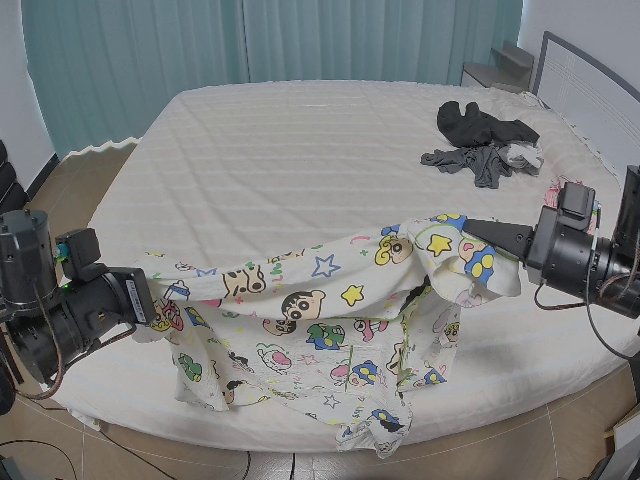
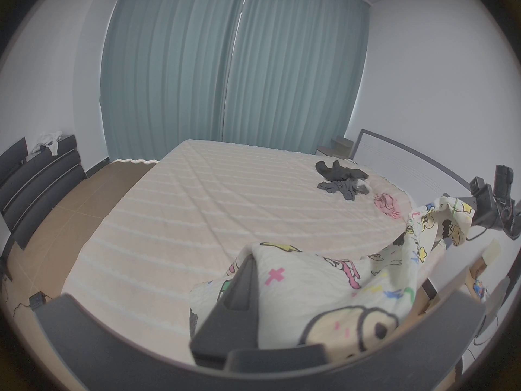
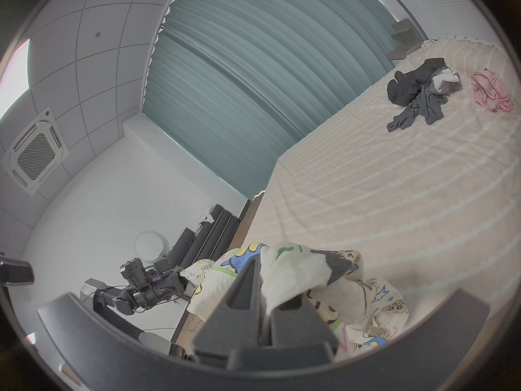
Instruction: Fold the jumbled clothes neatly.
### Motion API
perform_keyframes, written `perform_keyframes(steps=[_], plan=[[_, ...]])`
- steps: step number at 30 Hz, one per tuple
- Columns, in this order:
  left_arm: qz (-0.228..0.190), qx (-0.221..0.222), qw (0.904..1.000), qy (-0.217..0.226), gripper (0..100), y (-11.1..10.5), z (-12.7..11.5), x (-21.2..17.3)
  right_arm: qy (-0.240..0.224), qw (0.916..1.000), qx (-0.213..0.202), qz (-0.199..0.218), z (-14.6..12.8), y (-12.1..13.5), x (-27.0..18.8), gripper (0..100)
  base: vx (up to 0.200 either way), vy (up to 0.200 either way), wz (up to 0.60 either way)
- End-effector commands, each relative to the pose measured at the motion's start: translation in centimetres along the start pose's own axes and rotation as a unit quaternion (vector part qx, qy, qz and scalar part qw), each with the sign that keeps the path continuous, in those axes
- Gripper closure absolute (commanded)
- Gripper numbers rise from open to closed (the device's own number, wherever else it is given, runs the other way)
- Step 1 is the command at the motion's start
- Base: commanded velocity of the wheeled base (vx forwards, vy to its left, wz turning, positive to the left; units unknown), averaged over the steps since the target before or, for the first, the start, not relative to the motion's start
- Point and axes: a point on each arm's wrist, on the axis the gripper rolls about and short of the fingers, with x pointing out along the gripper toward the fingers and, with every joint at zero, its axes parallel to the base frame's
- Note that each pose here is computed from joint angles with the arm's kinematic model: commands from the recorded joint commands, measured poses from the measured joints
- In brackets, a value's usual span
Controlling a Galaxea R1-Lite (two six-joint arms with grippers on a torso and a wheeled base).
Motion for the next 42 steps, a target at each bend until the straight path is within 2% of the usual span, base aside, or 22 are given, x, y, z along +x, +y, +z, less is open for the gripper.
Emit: perform_keyframes(steps=[1,6,12,18,24,30,31,32,38,39,40,41,42], plan=[[0.023,0.002,0.9993,0.028,100,-0.1,-1.3,3.8,-0.001,0.9991,0.008,-0.041,-0.4,-2.5,3.1,100,0.200,0.000,0.00],[0.038,-0.001,0.9988,0.032,100,0.0,-2.0,6.9,-0.001,0.9973,0.013,-0.073,-0.7,-4.3,5.4,100,0.200,0.000,0.00],[0.050,-0.002,0.9981,0.036,100,0.1,-2.6,9.9,0.003,0.9953,0.019,-0.095,-0.9,-6.3,7.5,100,0.000,0.000,0.00],[0.059,0.000,0.9962,0.064,100,-0.1,-4.2,13.1,-0.004,0.9918,0.024,-0.126,-1.8,-8.6,9.8,100,0.000,0.000,0.00],[0.085,-0.046,0.9932,0.064,100,0.1,-4.8,16.7,-0.011,0.9872,0.031,-0.156,-2.0,-10.7,11.8,100,0.000,0.000,0.00],[0.118,-0.074,0.9887,0.056,100,1.3,-5.0,19.7,-0.013,0.9833,0.039,-0.177,-2.5,-12.4,13.7,100,0.000,0.000,0.00],[0.129,-0.087,0.9858,0.062,100,2.0,-5.6,20.8,-0.016,0.9820,0.040,-0.184,-2.5,-13.2,14.3,0,0.000,0.000,0.00],[0.134,-0.091,0.9846,0.065,0,2.3,-5.9,21.4,-0.015,0.9817,0.040,-0.186,-2.5,-13.5,14.6,0,0.000,0.000,0.00],[0.160,-0.135,0.9762,0.058,0,4.1,-7.0,24.9,-0.030,0.9807,0.055,-0.185,-2.1,-15.2,17.0,0,0.000,0.000,0.00],[0.167,-0.144,0.9739,0.054,0,4.7,-7.1,25.6,-0.040,0.9794,0.076,-0.183,-2.0,-15.5,17.7,0,0.000,0.000,0.00],[0.167,-0.144,0.9739,0.054,0,4.7,-7.1,25.6,-0.040,0.9794,0.076,-0.183,-2.0,-15.5,17.7,0,0.000,0.000,0.00],[0.177,-0.159,0.9703,0.044,0,5.8,-6.9,26.3,-0.058,0.9757,0.119,-0.175,-1.6,-15.6,18.4,0,0.000,0.000,0.00],[0.180,-0.164,0.9691,0.040,0,6.1,-6.7,26.5,-0.066,0.9743,0.130,-0.172,-1.3,-15.7,18.5,0,0.000,0.000,0.00]])
